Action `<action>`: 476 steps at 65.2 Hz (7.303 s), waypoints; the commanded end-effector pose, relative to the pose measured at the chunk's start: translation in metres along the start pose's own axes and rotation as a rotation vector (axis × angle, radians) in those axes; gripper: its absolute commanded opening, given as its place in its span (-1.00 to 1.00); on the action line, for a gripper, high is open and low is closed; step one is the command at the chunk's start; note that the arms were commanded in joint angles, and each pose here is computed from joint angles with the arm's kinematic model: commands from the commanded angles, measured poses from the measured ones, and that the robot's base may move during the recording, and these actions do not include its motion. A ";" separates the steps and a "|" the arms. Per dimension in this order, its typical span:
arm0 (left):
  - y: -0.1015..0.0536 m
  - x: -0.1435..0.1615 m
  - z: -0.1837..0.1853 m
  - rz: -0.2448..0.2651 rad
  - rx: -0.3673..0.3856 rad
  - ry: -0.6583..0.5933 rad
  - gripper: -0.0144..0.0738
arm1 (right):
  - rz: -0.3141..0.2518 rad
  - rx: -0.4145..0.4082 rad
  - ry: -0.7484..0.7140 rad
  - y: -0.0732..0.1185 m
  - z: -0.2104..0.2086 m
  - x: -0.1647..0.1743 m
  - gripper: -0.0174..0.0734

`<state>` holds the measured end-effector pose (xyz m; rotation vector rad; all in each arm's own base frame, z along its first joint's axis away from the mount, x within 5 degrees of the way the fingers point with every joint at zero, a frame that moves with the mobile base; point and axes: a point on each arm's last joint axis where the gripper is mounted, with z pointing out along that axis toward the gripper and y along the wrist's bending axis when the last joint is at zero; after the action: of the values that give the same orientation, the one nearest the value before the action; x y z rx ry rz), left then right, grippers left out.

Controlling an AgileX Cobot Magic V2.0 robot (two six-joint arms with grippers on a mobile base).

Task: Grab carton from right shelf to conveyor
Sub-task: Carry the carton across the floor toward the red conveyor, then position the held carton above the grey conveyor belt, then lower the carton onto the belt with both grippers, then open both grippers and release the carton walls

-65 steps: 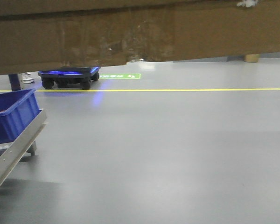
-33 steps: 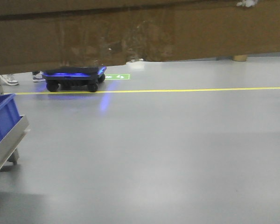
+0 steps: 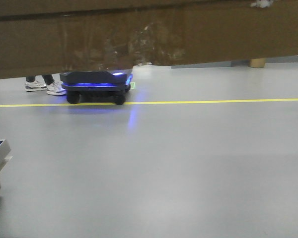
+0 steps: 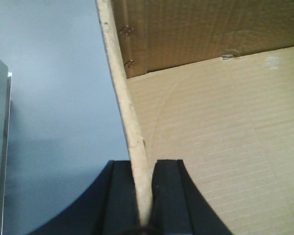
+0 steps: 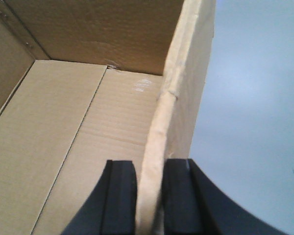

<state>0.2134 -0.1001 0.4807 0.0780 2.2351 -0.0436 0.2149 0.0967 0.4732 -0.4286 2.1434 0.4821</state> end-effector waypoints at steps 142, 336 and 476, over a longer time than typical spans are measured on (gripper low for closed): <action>0.004 -0.007 -0.004 0.035 -0.031 -0.088 -0.70 | 0.002 -0.014 -0.095 0.003 -0.006 -0.009 -0.77; 0.006 -0.008 -0.004 0.045 -0.056 -0.101 -0.70 | 0.002 -0.012 -0.117 0.003 -0.006 -0.011 -0.77; 0.087 -0.019 0.038 0.019 -0.210 -0.062 -0.62 | 0.056 0.131 0.061 -0.059 0.061 -0.053 -0.76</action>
<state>0.2749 -0.0234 0.4669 -0.0220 2.1840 0.1409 0.3255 0.0999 0.4590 -0.3308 2.2625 0.4671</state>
